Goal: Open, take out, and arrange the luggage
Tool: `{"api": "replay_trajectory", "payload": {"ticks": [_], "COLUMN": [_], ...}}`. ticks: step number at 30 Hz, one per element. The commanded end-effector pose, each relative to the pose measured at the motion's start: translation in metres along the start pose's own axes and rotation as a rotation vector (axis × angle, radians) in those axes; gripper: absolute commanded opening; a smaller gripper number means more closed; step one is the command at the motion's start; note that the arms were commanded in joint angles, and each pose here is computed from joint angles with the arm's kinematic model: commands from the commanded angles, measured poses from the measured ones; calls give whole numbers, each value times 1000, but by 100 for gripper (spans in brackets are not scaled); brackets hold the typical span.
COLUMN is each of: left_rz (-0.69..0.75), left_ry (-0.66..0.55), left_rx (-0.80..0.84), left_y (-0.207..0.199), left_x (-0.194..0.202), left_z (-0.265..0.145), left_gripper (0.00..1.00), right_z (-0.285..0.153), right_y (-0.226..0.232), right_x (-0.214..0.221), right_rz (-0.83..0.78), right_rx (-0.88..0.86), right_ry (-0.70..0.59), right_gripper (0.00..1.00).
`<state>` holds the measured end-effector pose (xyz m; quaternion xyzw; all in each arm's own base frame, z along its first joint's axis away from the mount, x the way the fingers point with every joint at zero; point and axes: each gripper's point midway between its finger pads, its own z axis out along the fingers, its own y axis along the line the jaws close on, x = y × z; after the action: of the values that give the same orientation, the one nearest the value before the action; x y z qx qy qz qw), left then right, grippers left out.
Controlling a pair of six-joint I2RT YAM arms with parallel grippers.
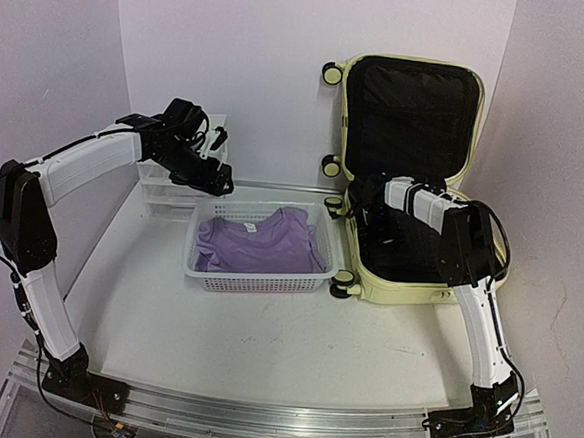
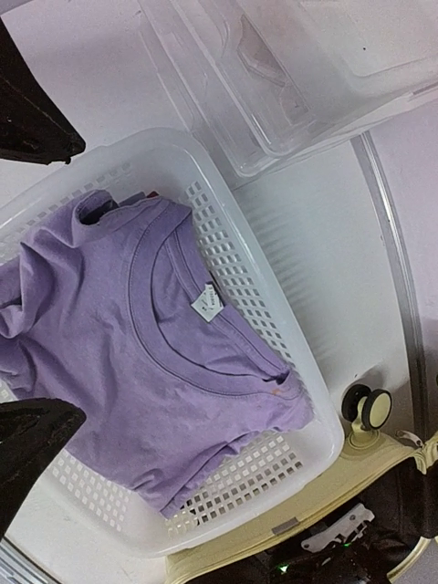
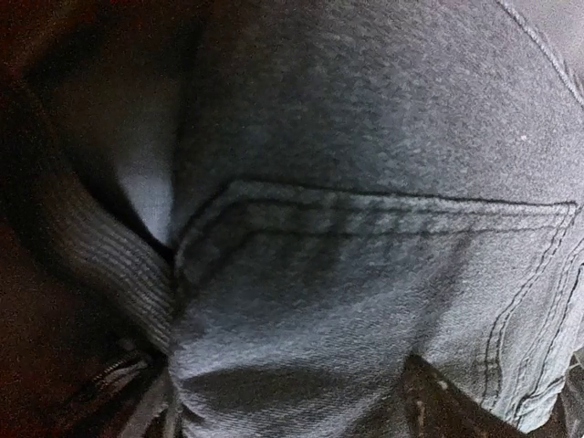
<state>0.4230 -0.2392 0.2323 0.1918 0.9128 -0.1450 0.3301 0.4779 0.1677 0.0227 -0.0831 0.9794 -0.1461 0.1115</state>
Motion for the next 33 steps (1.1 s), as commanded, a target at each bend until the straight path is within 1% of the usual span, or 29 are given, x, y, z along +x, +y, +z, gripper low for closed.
{"api": "replay_trajectory", "payload": {"ticks": [1, 10, 14, 16, 19, 22, 25, 30, 33], "left_rz": [7, -10, -11, -10, -9, -14, -20, -24, -29], "left_ry": [-49, -32, -22, -18, -14, -7, -3, 1, 0], "left_rx": [-16, 2, 9, 10, 9, 0, 1, 3, -5], "left_y": [0, -2, -3, -3, -3, -1, -1, -2, -1], "left_x": [-19, -15, -12, -11, -9, -6, -5, -3, -3], "left_z": [-11, -8, -6, -7, -8, -8, -9, -11, -12], "left_gripper": [90, 90, 90, 90, 90, 90, 90, 90, 90], "right_z": [13, -24, -44, -55, -70, -81, -92, -107, -110], "right_y": [8, 4, -1, -3, -9, -22, -27, -19, -26], "right_x": [5, -12, -20, -23, -25, -25, -25, -16, -10], "right_rz": [-8, 1, 27, 43, 80, 136, 156, 147, 178], "right_rx": [27, -39, -102, -149, -226, -282, -361, -581, -686], "right_ry": [6, -78, -108, -121, -131, -134, -137, -105, -87], "right_gripper": [76, 32, 20, 17, 6, 0, 0, 0, 0]}}
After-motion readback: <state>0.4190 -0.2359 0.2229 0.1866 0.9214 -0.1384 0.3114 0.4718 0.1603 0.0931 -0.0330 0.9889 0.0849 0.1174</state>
